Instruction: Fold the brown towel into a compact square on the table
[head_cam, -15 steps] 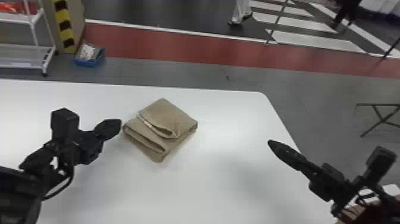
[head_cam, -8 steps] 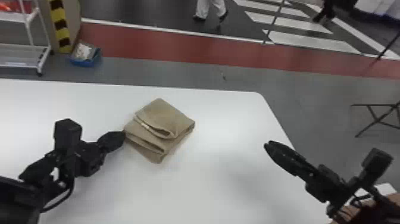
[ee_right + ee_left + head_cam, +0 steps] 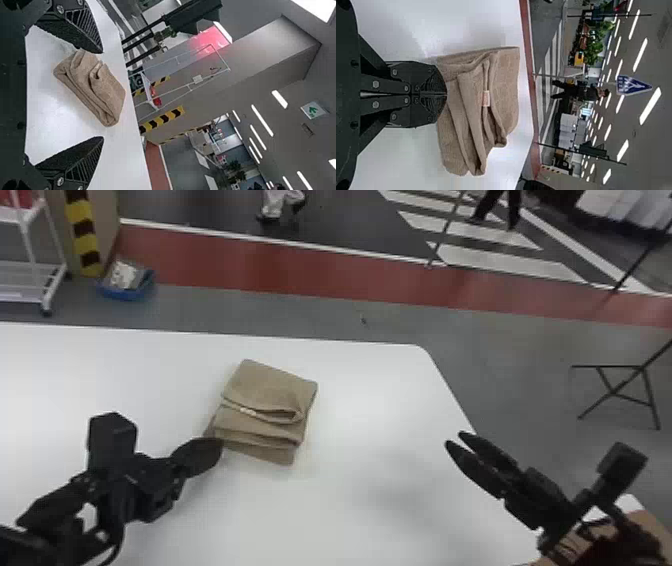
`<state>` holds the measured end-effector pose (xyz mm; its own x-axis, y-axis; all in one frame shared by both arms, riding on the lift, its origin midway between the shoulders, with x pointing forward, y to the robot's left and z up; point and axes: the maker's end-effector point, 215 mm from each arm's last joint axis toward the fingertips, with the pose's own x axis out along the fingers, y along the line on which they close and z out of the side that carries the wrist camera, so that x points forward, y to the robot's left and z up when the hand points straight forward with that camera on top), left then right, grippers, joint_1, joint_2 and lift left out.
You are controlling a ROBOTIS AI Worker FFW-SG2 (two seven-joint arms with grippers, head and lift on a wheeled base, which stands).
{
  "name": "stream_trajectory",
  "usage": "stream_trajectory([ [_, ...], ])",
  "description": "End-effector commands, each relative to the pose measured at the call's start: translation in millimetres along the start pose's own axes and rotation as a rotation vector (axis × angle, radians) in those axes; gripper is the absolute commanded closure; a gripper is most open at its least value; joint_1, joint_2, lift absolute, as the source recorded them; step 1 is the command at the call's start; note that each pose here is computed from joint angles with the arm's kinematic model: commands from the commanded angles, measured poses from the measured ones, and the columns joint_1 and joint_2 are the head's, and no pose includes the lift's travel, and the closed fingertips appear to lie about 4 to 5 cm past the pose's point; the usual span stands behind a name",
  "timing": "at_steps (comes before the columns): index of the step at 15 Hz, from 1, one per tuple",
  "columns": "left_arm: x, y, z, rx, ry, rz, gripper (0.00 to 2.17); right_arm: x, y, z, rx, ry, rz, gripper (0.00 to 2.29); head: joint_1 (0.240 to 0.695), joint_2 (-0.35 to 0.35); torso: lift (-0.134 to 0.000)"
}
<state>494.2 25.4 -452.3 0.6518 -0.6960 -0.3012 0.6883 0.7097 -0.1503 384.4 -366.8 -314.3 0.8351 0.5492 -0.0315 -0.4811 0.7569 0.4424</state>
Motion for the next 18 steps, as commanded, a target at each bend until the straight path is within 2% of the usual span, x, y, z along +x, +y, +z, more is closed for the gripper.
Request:
stream_trajectory([
  [1, -4.5, -24.1, 0.3, -0.017, -0.009, -0.03, 1.72, 4.6, -0.7, 4.3, -0.006, -0.009, 0.001, 0.11, 0.695, -0.35, -0.124],
  [2, -4.4, -35.2, -6.9, -0.032, -0.003, -0.042, 1.72, 8.1, -1.0, 7.9, -0.007, -0.014, 0.002, 0.11, 0.695, -0.35, -0.124],
  [3, -2.4, -41.5, 2.4, -0.026, -0.026, -0.045, 1.72, 10.0, -0.7, 11.6, -0.013, -0.02, 0.003, 0.11, 0.695, -0.35, -0.124],
  [4, -2.5, -36.7, 15.6, -0.013, -0.061, -0.02, 1.72, 9.7, 0.2, 13.6, -0.017, -0.02, 0.004, 0.11, 0.695, -0.35, -0.124],
  [5, -4.7, -26.0, 32.8, 0.013, -0.116, 0.026, 1.72, 9.3, 1.7, 15.8, -0.023, -0.022, 0.004, 0.11, 0.695, -0.35, -0.124],
  [6, -3.7, -10.7, 43.8, 0.055, -0.135, 0.083, 1.72, 6.7, 1.4, 13.7, -0.021, -0.018, 0.001, 0.11, 0.695, -0.35, -0.124],
  [8, 5.7, 20.3, 41.0, 0.106, -0.104, 0.163, 1.72, 2.4, 0.9, 11.9, -0.018, -0.023, -0.002, 0.11, 0.695, -0.35, -0.124],
  [12, 26.2, 56.7, 15.0, 0.165, -0.018, 0.239, 1.72, -2.4, 1.3, 10.4, -0.01, -0.028, -0.003, 0.11, 0.695, -0.35, -0.124],
  [15, 27.8, 65.6, 11.5, 0.163, -0.01, 0.249, 1.72, -4.9, 0.9, 9.7, -0.01, -0.029, -0.006, 0.11, 0.695, -0.35, -0.124],
  [17, 23.9, 52.3, 7.0, 0.109, -0.021, 0.207, 1.72, -5.4, 0.5, 10.1, -0.011, -0.03, -0.007, 0.11, 0.695, -0.35, -0.124],
  [18, 23.1, 41.7, 13.0, 0.092, -0.038, 0.177, 1.72, -5.1, 0.1, 11.0, -0.013, -0.03, -0.008, 0.11, 0.695, -0.35, -0.124],
])
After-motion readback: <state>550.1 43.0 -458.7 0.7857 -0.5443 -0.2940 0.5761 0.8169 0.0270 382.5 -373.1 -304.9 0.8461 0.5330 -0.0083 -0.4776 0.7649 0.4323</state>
